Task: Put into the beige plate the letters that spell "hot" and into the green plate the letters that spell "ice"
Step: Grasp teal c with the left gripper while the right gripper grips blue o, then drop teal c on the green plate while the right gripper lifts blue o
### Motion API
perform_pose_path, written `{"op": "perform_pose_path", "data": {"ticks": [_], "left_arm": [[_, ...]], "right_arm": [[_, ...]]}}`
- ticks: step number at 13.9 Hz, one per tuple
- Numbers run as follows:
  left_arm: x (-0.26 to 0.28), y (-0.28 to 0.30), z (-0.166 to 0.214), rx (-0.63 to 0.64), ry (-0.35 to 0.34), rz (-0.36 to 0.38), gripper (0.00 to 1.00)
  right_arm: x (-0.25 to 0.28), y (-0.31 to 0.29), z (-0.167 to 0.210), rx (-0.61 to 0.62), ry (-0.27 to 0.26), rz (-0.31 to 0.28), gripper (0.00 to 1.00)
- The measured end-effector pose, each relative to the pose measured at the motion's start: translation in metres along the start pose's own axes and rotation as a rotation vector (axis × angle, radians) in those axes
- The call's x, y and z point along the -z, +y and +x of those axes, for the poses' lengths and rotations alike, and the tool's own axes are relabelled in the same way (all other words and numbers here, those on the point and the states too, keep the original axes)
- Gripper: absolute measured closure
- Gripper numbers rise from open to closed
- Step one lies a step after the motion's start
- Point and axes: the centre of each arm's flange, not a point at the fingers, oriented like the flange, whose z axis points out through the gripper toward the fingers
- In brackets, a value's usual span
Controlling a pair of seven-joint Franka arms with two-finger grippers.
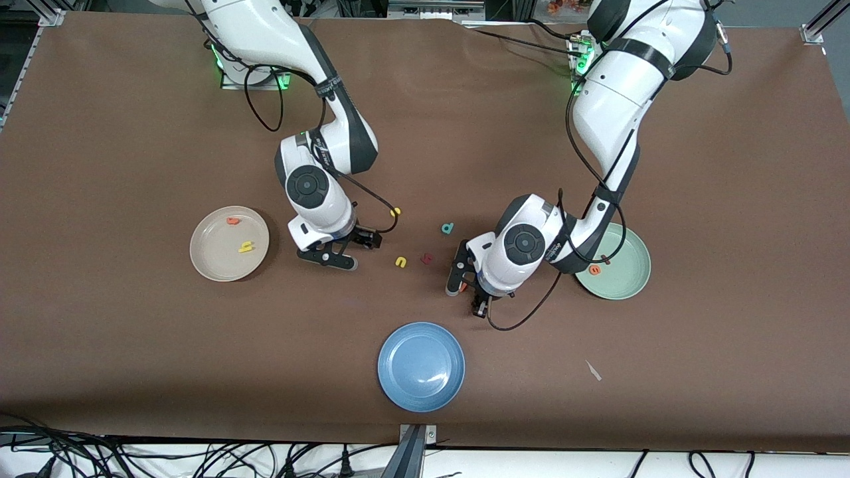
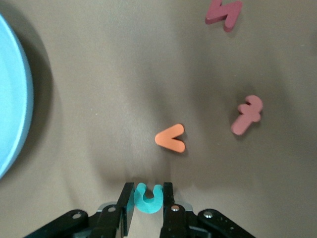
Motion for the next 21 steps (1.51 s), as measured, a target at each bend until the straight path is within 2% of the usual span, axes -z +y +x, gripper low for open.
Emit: {"op": "perform_pose_path", "data": {"ticks": [4,5,7,9,13,17,20,21], "left_arm": [[0.062,-0.002,-0.004,0.009,-0.036,-0.087,0.75],[0.078,-0.002,-0.013,0.036,-0.025,-0.113,0.75],[0.104,-0.001,-0.049,0.117,0.008,-0.186,0.75],[0.12,0.003,-0.094,0.181,0.011,-0.255,0.75],[0.141,0.024,-0.154,0.261,-0.007,-0.353,0.75],[0.147,0.056,-0.201,0.383,-0.038,-0.409,0.75],[0.143,0.081,-0.227,0.481,-0.092,-0.443,0.75],[0.139,0.089,-0.231,0.511,-0.11,-0.441,0.75]], "right_arm": [[-0.022,-0.013,0.002,0.013,0.001,-0.011,0.0],[-0.023,-0.015,0.002,0.016,0.001,-0.011,0.0],[-0.026,-0.018,0.0,0.021,-0.002,-0.011,0.0],[-0.029,-0.018,-0.001,0.022,-0.006,-0.012,0.0],[-0.037,-0.021,-0.007,0.028,-0.019,-0.017,0.04],[-0.04,-0.02,-0.006,0.024,-0.022,-0.019,0.11],[-0.041,-0.02,-0.006,0.022,-0.024,-0.018,0.19],[-0.041,-0.019,-0.007,0.021,-0.025,-0.018,0.19]]}}
